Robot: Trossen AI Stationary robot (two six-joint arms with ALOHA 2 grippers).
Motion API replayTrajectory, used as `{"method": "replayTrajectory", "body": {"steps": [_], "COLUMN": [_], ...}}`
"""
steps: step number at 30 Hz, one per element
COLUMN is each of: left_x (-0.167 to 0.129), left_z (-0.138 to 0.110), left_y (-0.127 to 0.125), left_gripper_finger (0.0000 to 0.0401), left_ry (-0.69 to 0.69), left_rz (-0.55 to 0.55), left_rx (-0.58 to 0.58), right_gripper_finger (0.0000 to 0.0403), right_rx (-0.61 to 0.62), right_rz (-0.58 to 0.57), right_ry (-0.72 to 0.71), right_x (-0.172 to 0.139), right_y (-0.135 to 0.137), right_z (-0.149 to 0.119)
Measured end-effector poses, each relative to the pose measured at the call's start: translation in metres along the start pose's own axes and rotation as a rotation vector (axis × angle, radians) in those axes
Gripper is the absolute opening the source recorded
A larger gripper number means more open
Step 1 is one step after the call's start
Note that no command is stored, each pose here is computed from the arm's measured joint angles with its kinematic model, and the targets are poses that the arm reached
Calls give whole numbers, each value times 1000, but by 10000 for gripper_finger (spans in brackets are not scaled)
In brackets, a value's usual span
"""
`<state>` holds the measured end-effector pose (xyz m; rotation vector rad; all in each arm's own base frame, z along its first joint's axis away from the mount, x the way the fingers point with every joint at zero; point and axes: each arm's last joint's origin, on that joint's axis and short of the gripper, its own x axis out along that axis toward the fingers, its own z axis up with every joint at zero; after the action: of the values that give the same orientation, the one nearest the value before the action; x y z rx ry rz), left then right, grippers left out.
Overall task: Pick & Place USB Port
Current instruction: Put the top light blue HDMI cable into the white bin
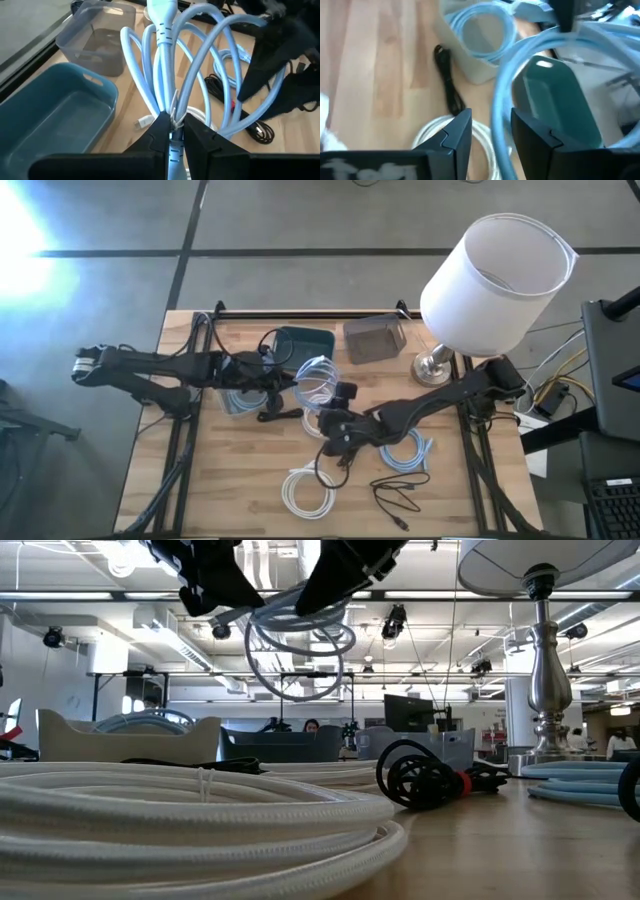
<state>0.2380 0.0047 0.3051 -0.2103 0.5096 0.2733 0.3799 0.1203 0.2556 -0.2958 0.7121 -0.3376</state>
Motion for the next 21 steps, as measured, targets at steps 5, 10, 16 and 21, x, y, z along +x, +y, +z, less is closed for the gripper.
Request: {"method": "replayTrajectory", "body": {"steps": [5,10,16,21], "left_x": [0,0,7,20], "left_z": [0,0,-3,-8], "left_y": [0,1,1,-1], "left_gripper_finger": [39,39,39,39], "left_ry": [-5,-7,15,54], "left_rz": [11,17,41,48], "left_rx": [18,17,17,22], "right_gripper_finger": [153,178,198,201], "right_rx": [-27,-45,-95,-153], "right_rz": [39,31,-17,-43], "right_ry": [21,24,-33,-57], "right_x": [5,9,10,10], "right_y": [5,7,6,5], "right_z": [-4,-5,1,4]}}
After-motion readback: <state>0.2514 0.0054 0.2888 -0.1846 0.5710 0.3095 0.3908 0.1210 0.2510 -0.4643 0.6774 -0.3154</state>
